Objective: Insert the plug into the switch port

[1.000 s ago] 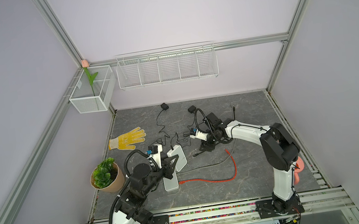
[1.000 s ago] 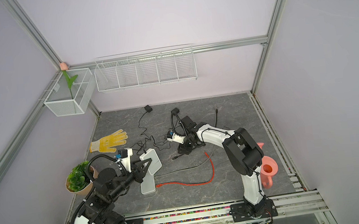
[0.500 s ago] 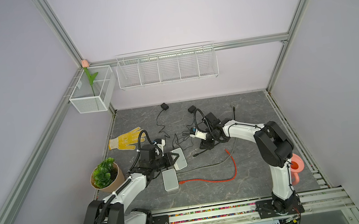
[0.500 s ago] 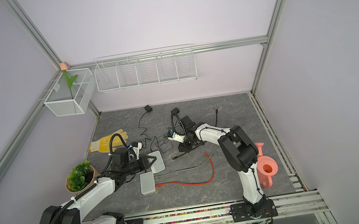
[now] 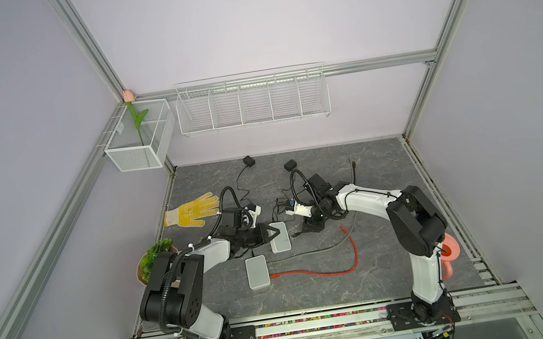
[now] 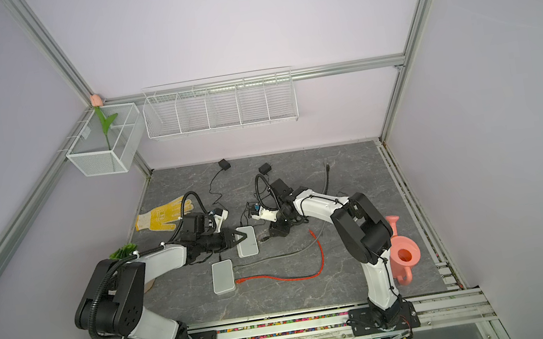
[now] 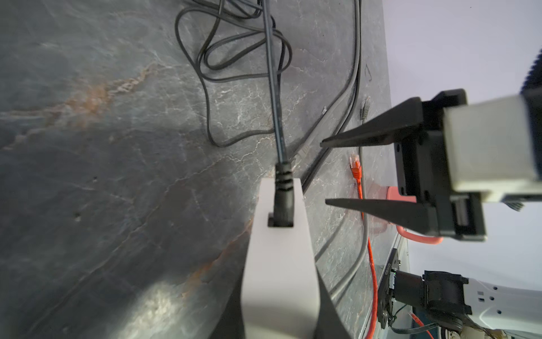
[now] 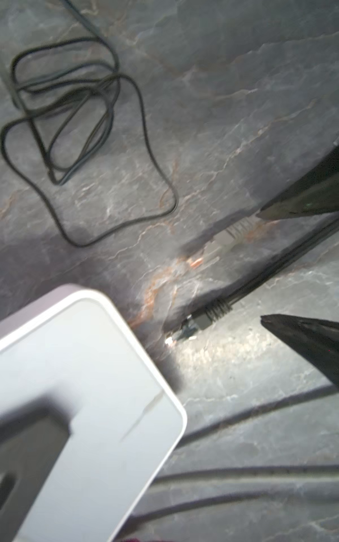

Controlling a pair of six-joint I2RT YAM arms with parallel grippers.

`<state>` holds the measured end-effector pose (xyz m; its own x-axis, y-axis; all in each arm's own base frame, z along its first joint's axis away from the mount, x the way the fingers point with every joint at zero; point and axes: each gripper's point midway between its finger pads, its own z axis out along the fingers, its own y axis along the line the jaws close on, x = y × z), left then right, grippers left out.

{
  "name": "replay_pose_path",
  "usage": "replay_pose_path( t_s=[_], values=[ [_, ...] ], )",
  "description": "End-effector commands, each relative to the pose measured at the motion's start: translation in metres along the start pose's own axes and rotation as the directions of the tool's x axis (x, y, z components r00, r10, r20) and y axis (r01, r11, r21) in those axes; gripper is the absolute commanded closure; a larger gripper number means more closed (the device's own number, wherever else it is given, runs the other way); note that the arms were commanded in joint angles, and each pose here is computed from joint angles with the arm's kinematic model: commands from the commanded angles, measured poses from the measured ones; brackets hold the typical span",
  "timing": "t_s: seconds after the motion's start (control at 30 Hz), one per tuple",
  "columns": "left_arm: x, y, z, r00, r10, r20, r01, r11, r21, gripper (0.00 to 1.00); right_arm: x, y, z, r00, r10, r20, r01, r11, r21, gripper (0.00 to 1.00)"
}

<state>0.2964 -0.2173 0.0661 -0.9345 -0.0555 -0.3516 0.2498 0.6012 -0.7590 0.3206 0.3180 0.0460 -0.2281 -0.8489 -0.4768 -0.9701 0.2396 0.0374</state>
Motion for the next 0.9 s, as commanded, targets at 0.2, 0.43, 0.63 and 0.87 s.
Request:
replay_pose_path(
  t_s=[0.2,0.43,0.63,0.87],
  values=[
    [-0.011,0.008,-0.001,0.998,0.055,-0.017,-0.056,0.996,-0.073,0.51,-0.002,0.024,0.015,0.997,-0.077,-0.027,0.075,0.995,-0.070,0.46],
    [-0.028,0.019,-0.005,0.997,0.082,-0.013,-0.083,0.979,-0.187,0.39,0.002,0.019,0.031,0.995,-0.066,-0.070,0.061,0.995,-0.079,0.47],
    [-0.049,0.011,-0.022,0.991,0.125,0.042,-0.108,0.955,-0.275,0.40,0.009,0.015,0.035,0.991,0.001,-0.135,-0.013,0.996,-0.085,0.65],
    [-0.012,0.005,-0.011,0.988,0.146,-0.056,-0.157,0.929,-0.335,0.41,0.022,0.030,0.027,0.970,0.123,-0.210,-0.155,0.977,-0.146,0.80]
  ],
)
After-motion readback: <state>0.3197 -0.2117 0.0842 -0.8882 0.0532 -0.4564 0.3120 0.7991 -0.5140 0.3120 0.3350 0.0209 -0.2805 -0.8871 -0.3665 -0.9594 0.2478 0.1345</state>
